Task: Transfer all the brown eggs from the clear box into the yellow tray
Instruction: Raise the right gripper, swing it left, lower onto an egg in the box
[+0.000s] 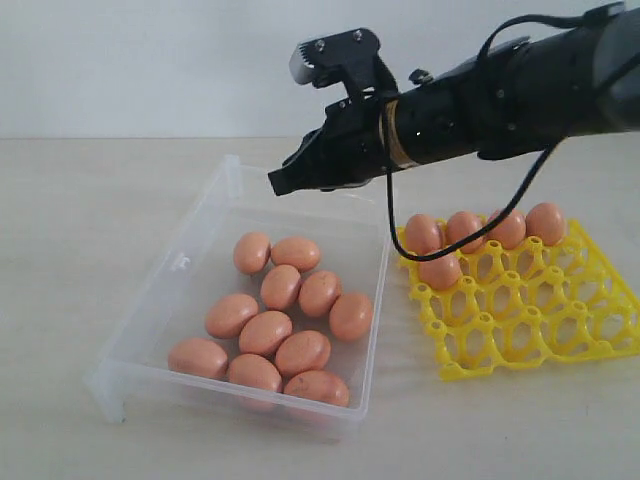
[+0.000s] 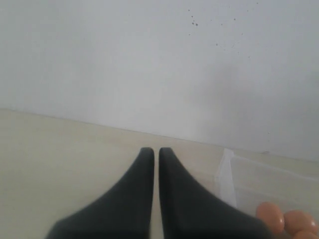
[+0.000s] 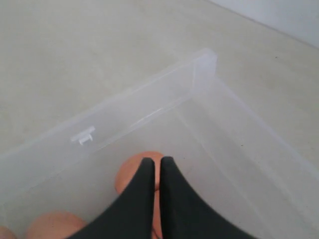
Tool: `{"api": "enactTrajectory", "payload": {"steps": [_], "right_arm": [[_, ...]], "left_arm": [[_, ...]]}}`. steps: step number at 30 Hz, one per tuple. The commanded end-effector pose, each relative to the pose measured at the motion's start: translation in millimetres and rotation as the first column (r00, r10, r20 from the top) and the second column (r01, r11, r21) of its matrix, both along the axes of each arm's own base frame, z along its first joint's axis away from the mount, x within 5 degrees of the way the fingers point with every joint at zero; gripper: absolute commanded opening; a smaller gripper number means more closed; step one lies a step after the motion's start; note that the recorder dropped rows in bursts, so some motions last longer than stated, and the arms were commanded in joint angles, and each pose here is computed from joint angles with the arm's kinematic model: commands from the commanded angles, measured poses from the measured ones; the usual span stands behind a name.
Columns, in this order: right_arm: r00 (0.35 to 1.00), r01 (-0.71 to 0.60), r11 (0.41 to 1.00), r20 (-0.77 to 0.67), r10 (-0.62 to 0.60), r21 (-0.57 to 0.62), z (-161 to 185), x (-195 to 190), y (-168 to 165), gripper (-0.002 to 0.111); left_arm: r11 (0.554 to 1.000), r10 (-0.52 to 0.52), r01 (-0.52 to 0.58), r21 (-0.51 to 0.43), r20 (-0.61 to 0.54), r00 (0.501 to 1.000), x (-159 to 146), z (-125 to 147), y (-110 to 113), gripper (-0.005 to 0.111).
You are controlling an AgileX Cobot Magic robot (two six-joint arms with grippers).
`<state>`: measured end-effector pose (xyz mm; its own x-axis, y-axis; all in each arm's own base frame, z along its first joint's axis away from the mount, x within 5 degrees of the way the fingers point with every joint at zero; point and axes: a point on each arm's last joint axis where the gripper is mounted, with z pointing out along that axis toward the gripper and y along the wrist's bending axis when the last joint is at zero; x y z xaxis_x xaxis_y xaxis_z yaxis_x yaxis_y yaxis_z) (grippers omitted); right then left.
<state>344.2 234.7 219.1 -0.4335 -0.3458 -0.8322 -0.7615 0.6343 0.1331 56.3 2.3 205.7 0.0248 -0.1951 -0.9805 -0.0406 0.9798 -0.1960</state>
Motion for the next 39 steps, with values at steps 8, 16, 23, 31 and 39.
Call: {"api": "enactTrajectory", "payload": {"steps": [8, 16, 23, 31, 39], "right_arm": [[0.966, 0.144, 0.972, 0.241, -0.097, -0.186, -0.8, 28.9, -10.0, 0.000], [0.789, 0.523, 0.818, 0.499, -0.358, -0.240, 48.5, 27.0, -56.0, 0.000], [0.818, 0.574, 0.588, 0.432, -0.381, -0.570, 36.9, 10.2, -88.6, 0.000], [0.994, 0.106, 0.895, 0.063, -0.087, -0.434, 19.6, -4.6, -38.3, 0.000], [0.997, -0.008, 0.928, -0.073, -0.021, -0.372, 7.8, 15.2, -9.0, 0.000]], "left_arm": [[1.000, -0.004, 0.004, -0.002, 0.002, 1.000, 0.1, 1.3, -0.2, 0.004], [1.000, -0.004, 0.004, -0.002, 0.002, 1.000, 0.1, 1.3, -0.2, 0.004], [1.000, -0.004, 0.004, -0.002, 0.002, 1.000, 0.1, 1.3, -0.2, 0.004], [1.000, -0.004, 0.004, -0.002, 0.002, 1.000, 0.1, 1.3, -0.2, 0.004], [1.000, -0.004, 0.004, -0.002, 0.002, 1.000, 0.1, 1.3, -0.2, 0.004]]}}
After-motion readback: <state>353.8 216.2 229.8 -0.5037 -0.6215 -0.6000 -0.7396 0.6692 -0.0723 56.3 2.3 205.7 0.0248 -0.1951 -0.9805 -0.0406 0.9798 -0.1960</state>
